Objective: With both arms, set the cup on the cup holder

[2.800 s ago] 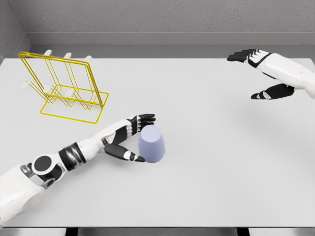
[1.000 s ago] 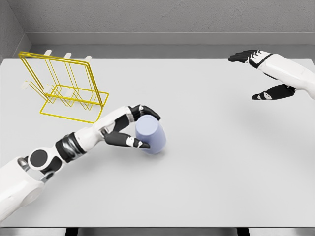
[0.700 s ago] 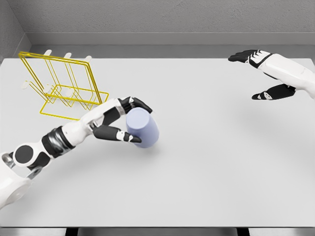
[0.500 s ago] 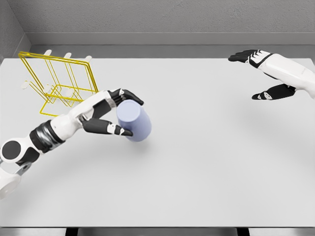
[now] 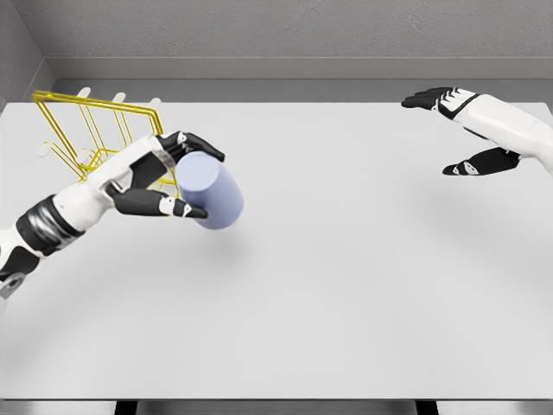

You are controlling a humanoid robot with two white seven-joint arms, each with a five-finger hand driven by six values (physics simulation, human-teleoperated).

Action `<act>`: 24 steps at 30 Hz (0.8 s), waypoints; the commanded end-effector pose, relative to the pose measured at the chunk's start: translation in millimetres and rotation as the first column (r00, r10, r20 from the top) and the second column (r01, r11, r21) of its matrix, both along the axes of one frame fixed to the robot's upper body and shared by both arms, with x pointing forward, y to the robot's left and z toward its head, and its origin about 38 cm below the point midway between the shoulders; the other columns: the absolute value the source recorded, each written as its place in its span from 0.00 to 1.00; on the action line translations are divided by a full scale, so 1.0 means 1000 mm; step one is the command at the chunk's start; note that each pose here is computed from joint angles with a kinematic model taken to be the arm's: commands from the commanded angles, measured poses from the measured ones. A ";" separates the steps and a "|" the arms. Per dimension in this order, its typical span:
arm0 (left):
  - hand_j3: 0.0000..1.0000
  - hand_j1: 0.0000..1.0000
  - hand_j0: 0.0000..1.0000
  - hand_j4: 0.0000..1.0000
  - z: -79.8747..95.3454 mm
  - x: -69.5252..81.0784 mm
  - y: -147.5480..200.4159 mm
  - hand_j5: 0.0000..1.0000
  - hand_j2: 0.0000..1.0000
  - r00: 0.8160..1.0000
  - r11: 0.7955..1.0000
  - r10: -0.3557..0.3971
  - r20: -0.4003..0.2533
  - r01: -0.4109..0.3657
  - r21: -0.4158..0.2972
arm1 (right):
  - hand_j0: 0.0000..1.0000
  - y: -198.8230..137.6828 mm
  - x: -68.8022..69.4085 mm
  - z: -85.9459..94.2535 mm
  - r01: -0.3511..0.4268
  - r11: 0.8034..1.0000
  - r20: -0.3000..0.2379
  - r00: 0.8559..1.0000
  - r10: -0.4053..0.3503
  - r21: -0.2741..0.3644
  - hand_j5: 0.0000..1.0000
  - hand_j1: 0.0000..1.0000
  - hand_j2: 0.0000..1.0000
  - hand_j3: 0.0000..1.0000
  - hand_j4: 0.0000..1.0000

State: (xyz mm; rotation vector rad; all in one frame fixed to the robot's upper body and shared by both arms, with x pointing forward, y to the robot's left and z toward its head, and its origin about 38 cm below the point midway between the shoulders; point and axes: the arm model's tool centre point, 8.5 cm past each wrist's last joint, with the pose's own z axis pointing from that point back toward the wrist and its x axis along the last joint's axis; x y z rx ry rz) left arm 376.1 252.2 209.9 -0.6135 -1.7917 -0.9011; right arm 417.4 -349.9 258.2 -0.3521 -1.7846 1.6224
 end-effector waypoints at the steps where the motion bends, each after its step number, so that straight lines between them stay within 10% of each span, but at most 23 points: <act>1: 0.60 0.60 0.60 0.60 0.006 0.002 0.007 0.60 0.60 1.000 1.000 0.015 0.004 -0.015 -0.010 | 1.00 0.000 0.000 0.001 0.002 1.000 -0.002 1.000 -0.002 0.007 1.00 1.00 1.00 1.00 1.00; 24: 0.61 0.61 0.61 0.61 0.031 0.011 0.057 0.61 0.61 0.993 0.993 0.114 0.010 -0.114 -0.028 | 1.00 0.000 0.000 0.001 -0.001 1.000 -0.002 1.000 0.001 0.008 1.00 1.00 1.00 1.00 1.00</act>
